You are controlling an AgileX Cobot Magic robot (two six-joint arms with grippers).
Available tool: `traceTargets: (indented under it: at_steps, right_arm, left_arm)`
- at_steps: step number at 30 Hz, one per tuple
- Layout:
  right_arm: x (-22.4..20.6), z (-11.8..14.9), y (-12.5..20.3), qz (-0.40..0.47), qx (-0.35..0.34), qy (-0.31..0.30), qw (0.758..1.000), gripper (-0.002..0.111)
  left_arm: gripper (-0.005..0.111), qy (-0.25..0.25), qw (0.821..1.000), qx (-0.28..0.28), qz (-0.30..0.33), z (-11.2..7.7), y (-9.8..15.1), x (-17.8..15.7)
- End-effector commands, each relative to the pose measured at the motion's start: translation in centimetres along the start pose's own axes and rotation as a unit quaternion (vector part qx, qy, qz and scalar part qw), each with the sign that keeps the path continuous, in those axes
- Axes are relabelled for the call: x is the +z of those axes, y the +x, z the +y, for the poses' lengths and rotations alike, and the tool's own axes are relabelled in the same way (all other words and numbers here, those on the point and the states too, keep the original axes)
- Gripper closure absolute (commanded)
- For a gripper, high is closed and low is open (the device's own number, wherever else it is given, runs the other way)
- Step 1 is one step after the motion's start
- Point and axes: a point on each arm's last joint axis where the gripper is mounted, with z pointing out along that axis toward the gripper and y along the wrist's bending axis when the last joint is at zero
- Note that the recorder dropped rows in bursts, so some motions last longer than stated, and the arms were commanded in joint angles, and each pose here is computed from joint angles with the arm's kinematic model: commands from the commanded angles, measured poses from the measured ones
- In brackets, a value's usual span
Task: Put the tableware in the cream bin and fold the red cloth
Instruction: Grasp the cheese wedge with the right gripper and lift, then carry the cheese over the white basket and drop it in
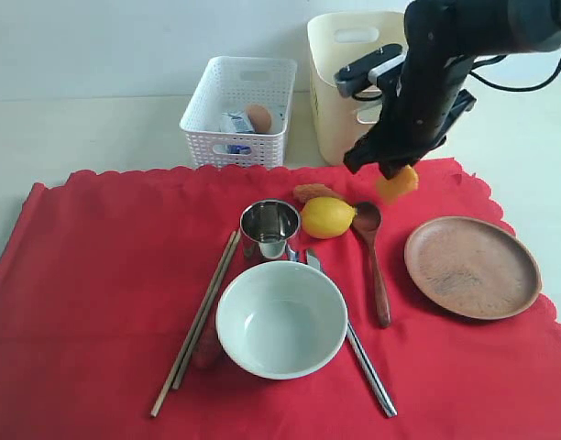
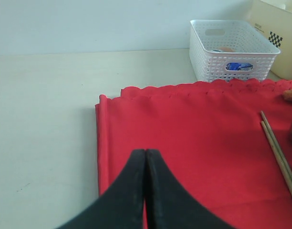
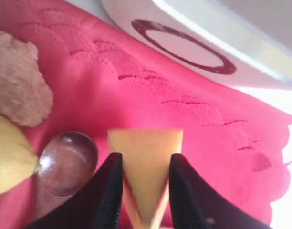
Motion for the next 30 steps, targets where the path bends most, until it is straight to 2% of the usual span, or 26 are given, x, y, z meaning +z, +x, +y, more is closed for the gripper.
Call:
traceTargets:
  at_steps: [1, 7, 13, 19, 25, 30]
  right_arm:
    - [-2.2, 0.8, -0.9, -0.057, 0.009, -0.062, 0.996, 0.108]
    - [-4.1, 3.0, -2.1, -0.137, 0.000, -0.191, 0.972, 0.108]
    - [-5.3, 4.3, -3.3, -0.213, -0.003, -0.277, 0.937, 0.108]
    - [-6.0, 4.1, -4.7, -0.292, 0.037, -0.282, 0.913, 0.108]
    - [-5.8, 4.1, -6.1, -0.346, 0.047, -0.293, 0.890, 0.108]
    - [-4.6, 4.8, -8.0, -0.363, 0.051, -0.279, 0.888, 0.108]
  left_arm:
    - [0.107, 0.001, 1.000, -0.001, -0.006, 0.0, -0.2, 0.0]
    - [0.107, 0.001, 1.000, -0.001, -0.006, 0.0, -0.2, 0.0]
    - [0.107, 0.001, 1.000, -0.001, -0.006, 0.0, -0.2, 0.0]
    - [0.107, 0.001, 1.000, -0.001, -0.006, 0.0, -0.2, 0.0]
    - [0.107, 0.001, 1.000, -0.001, -0.006, 0.0, -0.2, 0.0]
    - [0.107, 0.001, 1.000, -0.001, -0.006, 0.0, -0.2, 0.0]
